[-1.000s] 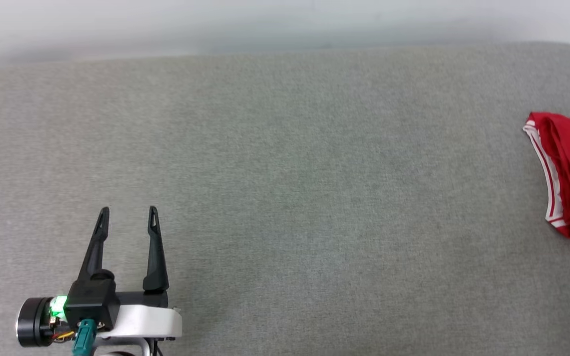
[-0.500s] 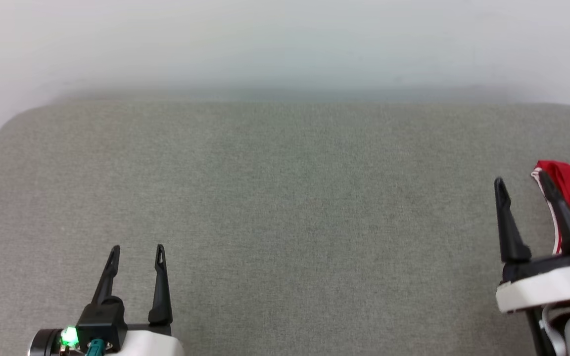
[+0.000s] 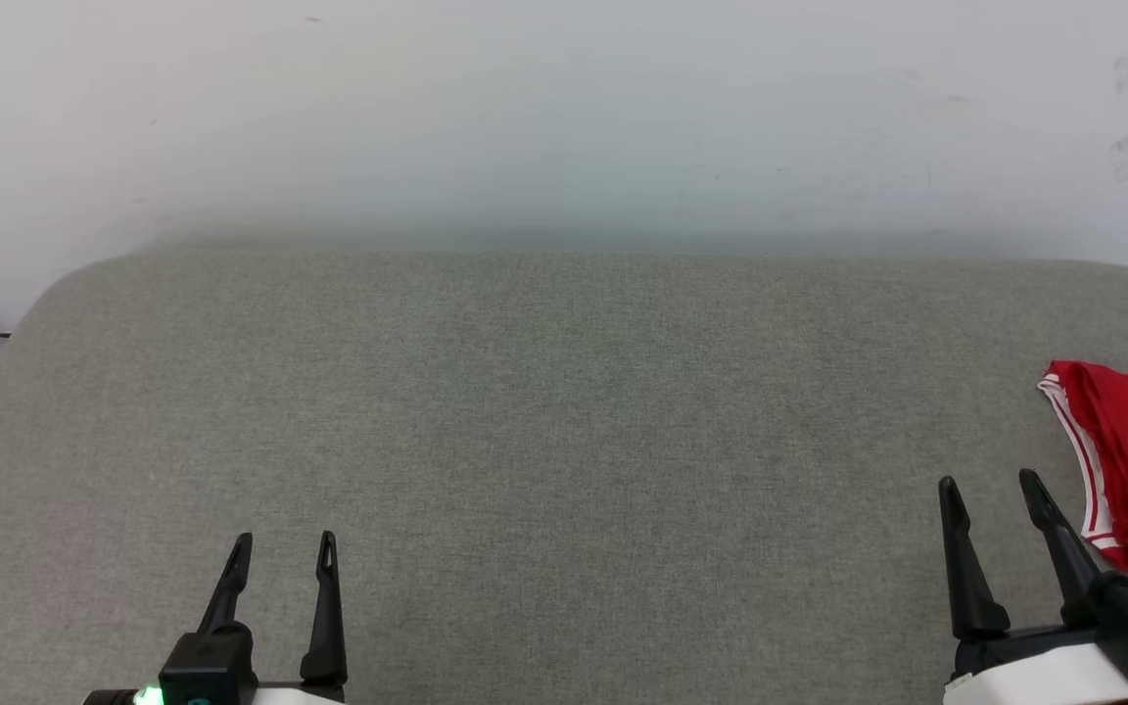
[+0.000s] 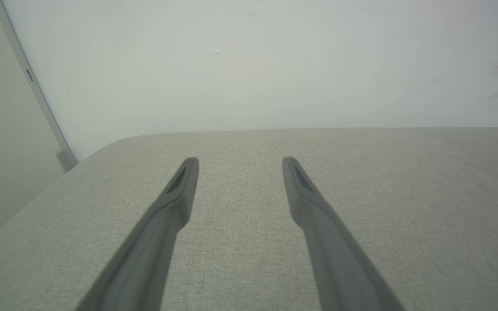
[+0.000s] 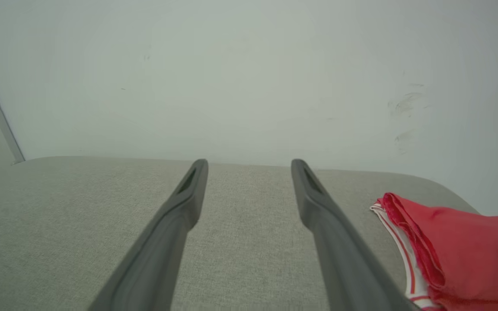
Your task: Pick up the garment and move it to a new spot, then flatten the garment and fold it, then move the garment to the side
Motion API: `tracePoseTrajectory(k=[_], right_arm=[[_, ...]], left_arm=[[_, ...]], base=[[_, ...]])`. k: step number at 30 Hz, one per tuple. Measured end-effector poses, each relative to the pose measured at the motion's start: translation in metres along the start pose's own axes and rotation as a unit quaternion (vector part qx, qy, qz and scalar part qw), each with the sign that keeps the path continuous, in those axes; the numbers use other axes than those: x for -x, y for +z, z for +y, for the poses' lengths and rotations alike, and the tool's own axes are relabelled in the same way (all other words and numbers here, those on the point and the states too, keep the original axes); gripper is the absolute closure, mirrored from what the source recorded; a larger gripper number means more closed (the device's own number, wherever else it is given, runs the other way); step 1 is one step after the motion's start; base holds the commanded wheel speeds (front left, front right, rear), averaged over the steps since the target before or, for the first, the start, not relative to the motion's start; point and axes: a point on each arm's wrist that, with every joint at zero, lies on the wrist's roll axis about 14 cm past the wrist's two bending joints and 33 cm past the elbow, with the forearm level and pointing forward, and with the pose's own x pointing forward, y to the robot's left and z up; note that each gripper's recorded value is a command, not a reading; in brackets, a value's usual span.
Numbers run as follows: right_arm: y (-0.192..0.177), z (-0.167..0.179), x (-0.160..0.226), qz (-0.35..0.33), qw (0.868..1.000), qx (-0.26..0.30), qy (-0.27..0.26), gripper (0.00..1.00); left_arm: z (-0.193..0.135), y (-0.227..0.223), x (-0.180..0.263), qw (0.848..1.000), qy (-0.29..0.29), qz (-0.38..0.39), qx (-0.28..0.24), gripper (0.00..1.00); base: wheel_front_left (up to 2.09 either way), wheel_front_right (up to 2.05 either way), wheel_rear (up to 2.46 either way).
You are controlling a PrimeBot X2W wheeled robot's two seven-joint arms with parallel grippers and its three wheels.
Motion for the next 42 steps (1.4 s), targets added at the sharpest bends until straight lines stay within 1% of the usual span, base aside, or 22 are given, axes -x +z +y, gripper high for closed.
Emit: tracePoseTrajectory(k=[13,14,20,30,42], right_arm=[[-0.007,0.001,0.011,0.010,1.000,-0.004,-0.009,0.00],[-0.007,0.001,0.011,0.009,1.000,-0.004,-0.009,1.00],[-0.026,0.001,0.018,0.044,0.999,-0.014,-0.013,1.00],[-0.034,-0.006,0.018,0.057,0.991,-0.113,-0.042,1.00],[-0.039,-0.012,0.014,0.064,0.972,-0.217,-0.067,1.00]], left_arm=[[0.000,-0.005,0.002,1.000,-0.006,0.007,0.010,0.00],[0.000,-0.005,0.002,1.000,-0.007,0.008,0.011,1.00],[-0.002,-0.029,0.011,0.998,-0.006,0.050,0.021,1.00],[0.006,-0.036,0.006,0.990,0.021,0.073,0.120,1.00],[0.009,-0.040,0.000,0.969,0.040,0.089,0.228,1.00]], base=[[0.00,0.00,0.00],[0.00,0.00,0.00],[0.00,0.00,0.00],[0.00,0.00,0.00],[0.00,0.00,0.00]])
